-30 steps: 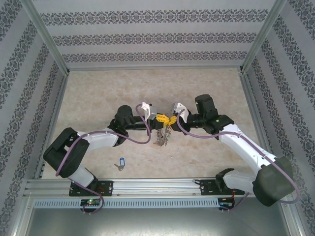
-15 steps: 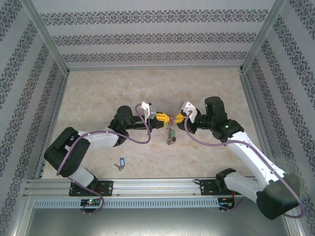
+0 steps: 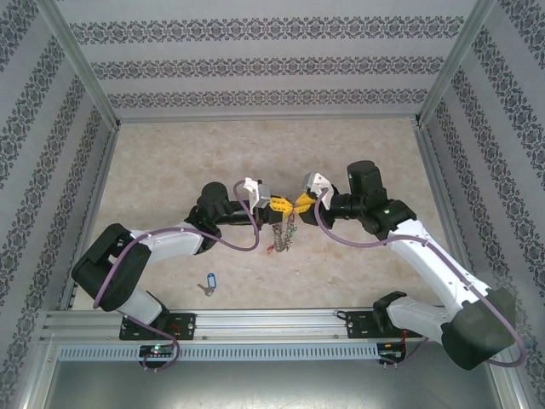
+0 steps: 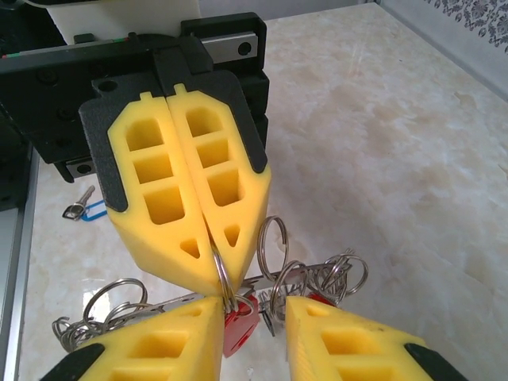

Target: Put the keys on the keyring

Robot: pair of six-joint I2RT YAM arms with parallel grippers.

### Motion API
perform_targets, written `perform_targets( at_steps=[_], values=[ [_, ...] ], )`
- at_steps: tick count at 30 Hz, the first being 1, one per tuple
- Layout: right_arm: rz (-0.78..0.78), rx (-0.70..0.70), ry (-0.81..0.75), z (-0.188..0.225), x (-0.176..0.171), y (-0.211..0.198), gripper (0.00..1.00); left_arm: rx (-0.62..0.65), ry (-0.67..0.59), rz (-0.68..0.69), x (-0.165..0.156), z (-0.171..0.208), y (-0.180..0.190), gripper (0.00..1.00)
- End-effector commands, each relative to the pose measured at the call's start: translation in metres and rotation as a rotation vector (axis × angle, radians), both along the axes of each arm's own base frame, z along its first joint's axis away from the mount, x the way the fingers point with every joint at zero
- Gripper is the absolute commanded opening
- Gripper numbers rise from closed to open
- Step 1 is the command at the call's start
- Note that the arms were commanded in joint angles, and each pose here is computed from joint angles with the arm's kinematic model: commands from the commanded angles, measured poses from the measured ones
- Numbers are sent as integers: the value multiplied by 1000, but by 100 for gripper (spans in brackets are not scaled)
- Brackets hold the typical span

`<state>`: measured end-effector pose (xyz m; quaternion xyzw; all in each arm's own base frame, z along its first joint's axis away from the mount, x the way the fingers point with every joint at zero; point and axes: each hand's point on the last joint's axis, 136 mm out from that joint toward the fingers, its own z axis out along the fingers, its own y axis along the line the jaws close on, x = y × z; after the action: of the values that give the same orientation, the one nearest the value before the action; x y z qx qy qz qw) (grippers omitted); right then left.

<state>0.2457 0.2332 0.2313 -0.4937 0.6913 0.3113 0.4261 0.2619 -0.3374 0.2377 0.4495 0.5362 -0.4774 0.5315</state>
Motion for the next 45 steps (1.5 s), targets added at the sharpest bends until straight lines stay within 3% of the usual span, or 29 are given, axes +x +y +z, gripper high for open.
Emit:
perform_targets(
  at_steps=[1, 10, 17, 23, 33, 34, 36, 37, 42, 45],
  values=[
    [52, 20, -17, 10, -3, 8, 25, -40, -87, -24, -6, 26, 1, 0],
    [63, -2, 9, -3, -1, 10, 21, -36, -90, -38, -8, 26, 0, 0],
    [48, -34, -2, -6, 1, 7, 0, 40, -97, -35, -9, 16, 1, 0],
    [31, -51, 5, -11, -1, 3, 0, 232, -115, -22, -12, -7, 11, 0],
    [10, -69, -3, -13, -8, 5, 0, 349, -109, -72, -13, -13, 11, 0],
    [1, -69, -6, -12, -8, 3, 1, 358, -109, -67, -12, -13, 12, 0],
    [-46, -66, 12, -9, -5, -1, 27, 366, -106, -44, -7, -13, 12, 0],
    [-74, -61, 28, -7, -4, -3, 32, 369, -102, -36, -5, -13, 11, 0],
    [-291, 14, 141, 0, 4, -17, 49, 355, -45, 42, 13, -11, 8, 0],
    [-476, 101, 310, 5, 13, -26, 51, 339, -2, 65, 22, -12, 2, 0]
  ],
)
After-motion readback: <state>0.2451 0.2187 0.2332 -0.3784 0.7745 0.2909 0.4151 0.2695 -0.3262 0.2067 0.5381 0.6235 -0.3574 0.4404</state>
